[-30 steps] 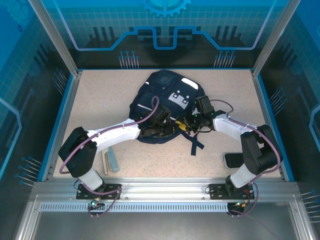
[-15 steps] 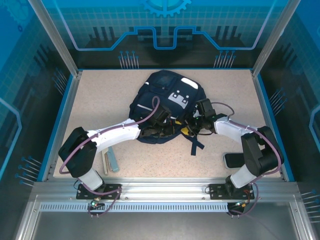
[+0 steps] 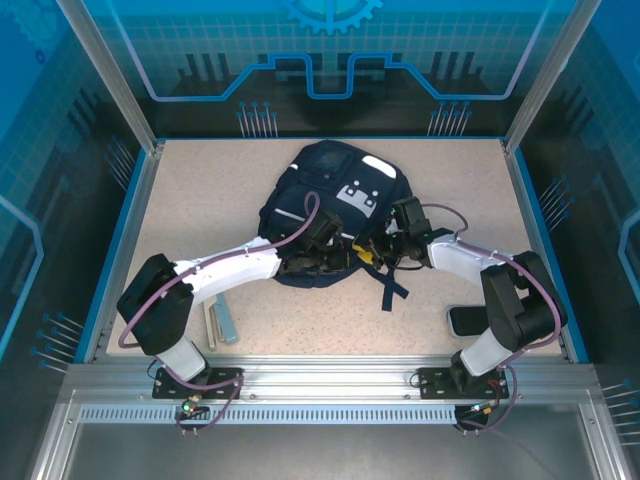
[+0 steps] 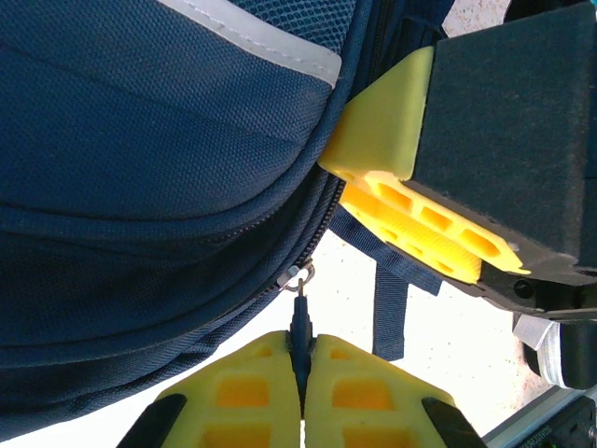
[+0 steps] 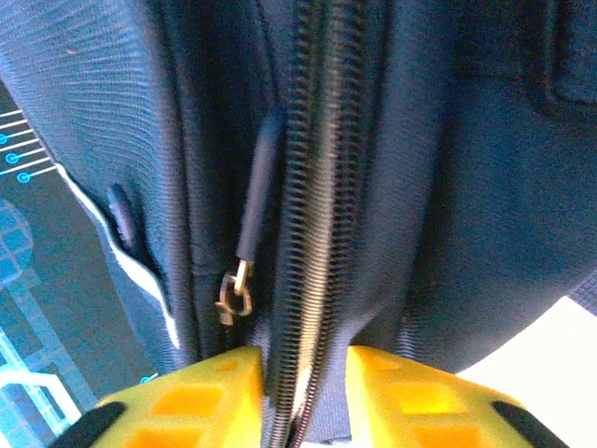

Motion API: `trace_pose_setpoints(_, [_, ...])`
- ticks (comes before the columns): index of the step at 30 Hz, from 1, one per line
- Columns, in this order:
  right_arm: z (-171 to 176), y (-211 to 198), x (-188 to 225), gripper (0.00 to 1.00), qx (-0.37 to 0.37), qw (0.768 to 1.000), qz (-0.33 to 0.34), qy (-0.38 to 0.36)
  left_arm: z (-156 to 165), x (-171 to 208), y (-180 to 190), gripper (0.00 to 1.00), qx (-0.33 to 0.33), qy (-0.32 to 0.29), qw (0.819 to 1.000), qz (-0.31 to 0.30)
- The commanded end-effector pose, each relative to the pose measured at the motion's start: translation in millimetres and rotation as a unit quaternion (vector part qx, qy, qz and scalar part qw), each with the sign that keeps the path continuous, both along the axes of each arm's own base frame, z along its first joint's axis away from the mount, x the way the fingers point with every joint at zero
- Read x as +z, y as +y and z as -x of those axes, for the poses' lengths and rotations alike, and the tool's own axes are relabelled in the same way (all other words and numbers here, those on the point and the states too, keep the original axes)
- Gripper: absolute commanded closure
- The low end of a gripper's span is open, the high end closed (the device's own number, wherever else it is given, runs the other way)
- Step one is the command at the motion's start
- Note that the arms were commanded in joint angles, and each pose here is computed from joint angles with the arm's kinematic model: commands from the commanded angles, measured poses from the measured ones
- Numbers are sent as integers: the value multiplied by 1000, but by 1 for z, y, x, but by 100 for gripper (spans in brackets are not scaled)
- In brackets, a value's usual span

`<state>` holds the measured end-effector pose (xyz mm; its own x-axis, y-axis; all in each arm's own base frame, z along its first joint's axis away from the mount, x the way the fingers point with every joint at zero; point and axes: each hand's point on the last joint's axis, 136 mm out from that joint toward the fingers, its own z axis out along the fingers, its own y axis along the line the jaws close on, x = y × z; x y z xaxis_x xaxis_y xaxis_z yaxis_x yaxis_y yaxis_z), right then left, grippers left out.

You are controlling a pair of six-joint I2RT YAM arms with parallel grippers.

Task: Pack the student bag
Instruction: Unzip the student bag at the top-center of the table.

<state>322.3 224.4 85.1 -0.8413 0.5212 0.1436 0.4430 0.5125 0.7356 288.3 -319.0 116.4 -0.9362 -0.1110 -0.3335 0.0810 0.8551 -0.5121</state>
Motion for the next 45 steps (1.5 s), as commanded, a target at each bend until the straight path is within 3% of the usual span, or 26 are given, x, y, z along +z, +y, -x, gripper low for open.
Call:
trace_pose_setpoints(1, [-3, 1, 0, 65, -2, 1000, -8, 5, 1, 19, -19, 100, -30, -19, 999, 29])
trace_pose_setpoints(6, [-10, 9, 2, 67, 5, 1000, -16, 1, 1, 20, -21, 100, -36, -20, 999, 33])
trace_pose_setpoints(10, [-9, 1, -1, 83, -4, 1000, 4, 2, 0, 17, -14, 100, -32, -26, 999, 12])
trace_pose_setpoints(15, [-3, -30, -4, 91, -29, 997, 73, 3, 1, 1, 25, 100, -6, -34, 996, -83])
trace_pose_setpoints(19, [-6, -61, 4, 94, -53, 989, 137, -6, 6, -13, 70, 100, 13, -44, 982, -181])
trace_pose_setpoints(22, [-7, -83, 4, 96, -70, 981, 180, -7, 6, -15, 93, 100, 20, -56, 973, -222])
trace_pose_setpoints(27, [-22, -104, 7, 96, -82, 973, 215, -22, -8, -15, 115, 100, 38, -70, 968, -238])
trace_pose_setpoints(30, [-37, -102, 16, 91, -62, 977, 197, -46, -20, -10, 107, 100, 25, -87, 973, -213])
trace_pose_setpoints(33, [-41, -90, 31, 73, -25, 982, 173, -68, -28, 4, 79, 100, -19, -118, 980, -160])
trace_pose_setpoints(37, [-25, -95, 46, 49, -13, 978, 197, -64, -26, 37, 40, 100, -88, -168, 980, -62])
trace_pose_setpoints(40, [-5, -102, 51, 43, -21, 977, 208, -45, -20, 61, 22, 100, -124, -197, 972, -9])
trace_pose_setpoints(45, [26, -80, 53, 42, -18, 987, 162, 0, -13, 81, -3, 100, -167, -216, 961, 42])
